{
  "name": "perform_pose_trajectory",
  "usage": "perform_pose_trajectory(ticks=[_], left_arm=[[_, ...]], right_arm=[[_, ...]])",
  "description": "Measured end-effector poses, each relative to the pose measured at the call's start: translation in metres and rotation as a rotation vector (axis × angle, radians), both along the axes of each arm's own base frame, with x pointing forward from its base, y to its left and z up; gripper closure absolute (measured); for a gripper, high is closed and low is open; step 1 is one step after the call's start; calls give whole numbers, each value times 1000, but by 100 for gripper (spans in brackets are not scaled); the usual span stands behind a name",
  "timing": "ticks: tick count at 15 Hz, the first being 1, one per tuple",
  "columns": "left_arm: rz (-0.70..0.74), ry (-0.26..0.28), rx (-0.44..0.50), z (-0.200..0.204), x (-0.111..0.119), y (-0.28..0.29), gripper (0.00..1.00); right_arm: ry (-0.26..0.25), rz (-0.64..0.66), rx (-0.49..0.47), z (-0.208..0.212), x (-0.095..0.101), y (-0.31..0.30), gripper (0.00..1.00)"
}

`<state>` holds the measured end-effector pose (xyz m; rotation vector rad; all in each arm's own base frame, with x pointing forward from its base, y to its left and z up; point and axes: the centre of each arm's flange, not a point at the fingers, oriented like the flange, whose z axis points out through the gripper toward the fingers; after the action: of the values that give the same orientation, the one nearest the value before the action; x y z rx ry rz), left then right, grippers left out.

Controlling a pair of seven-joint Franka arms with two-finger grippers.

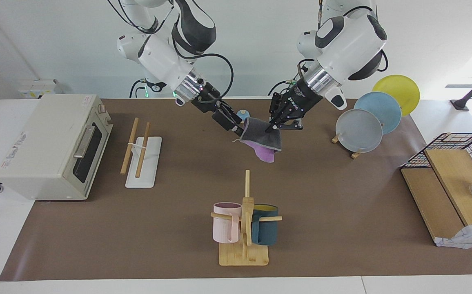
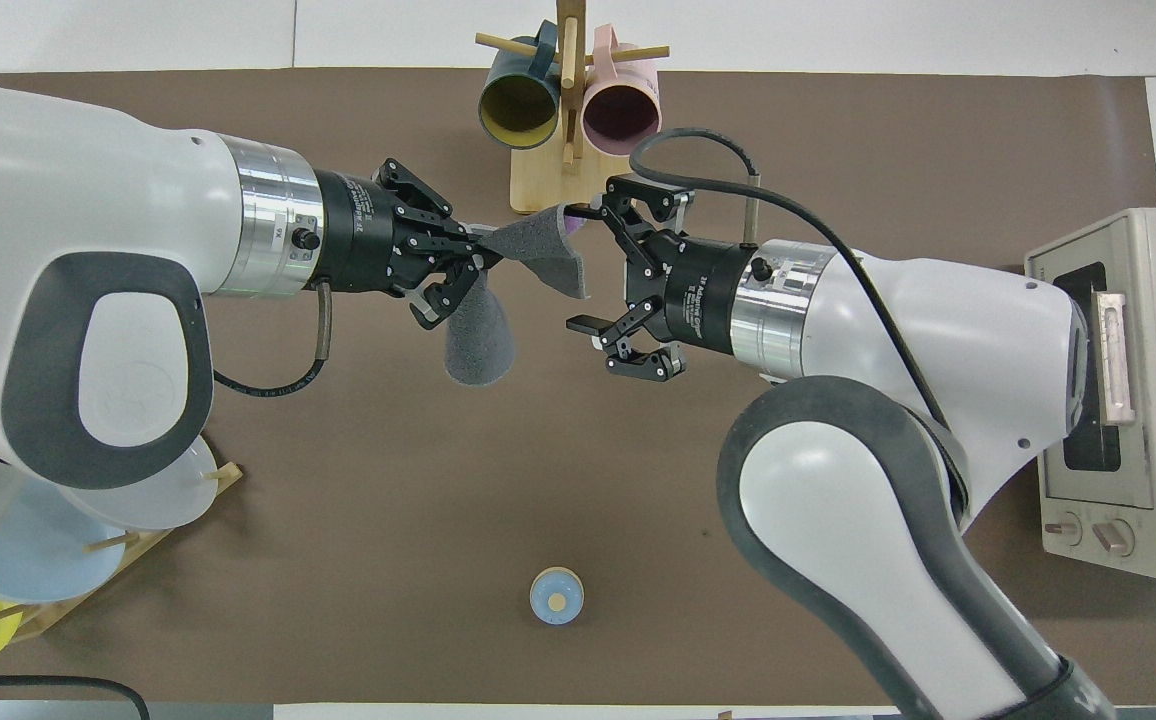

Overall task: Fold towel and hang on rack
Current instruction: 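Reach the right gripper to the towel held by the left gripper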

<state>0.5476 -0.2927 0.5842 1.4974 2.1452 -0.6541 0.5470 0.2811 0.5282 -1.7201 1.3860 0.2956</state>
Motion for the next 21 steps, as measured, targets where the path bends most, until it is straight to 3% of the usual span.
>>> perform_pose_trajectory(ticks=[5, 13, 14, 21], left_arm=[[8, 0, -3, -3, -3, 1, 96], [17, -10, -7, -2, -2, 1, 96], [18, -11, -7, -1, -2, 1, 96], [15, -9, -8, -1, -3, -2, 96]], right_arm=[[-2, -25, 18, 8, 23, -11, 0], [2, -2, 14, -1, 15, 17, 0], [0, -1, 13, -2, 14, 20, 7], [2, -2, 12, -4, 15, 21, 82]])
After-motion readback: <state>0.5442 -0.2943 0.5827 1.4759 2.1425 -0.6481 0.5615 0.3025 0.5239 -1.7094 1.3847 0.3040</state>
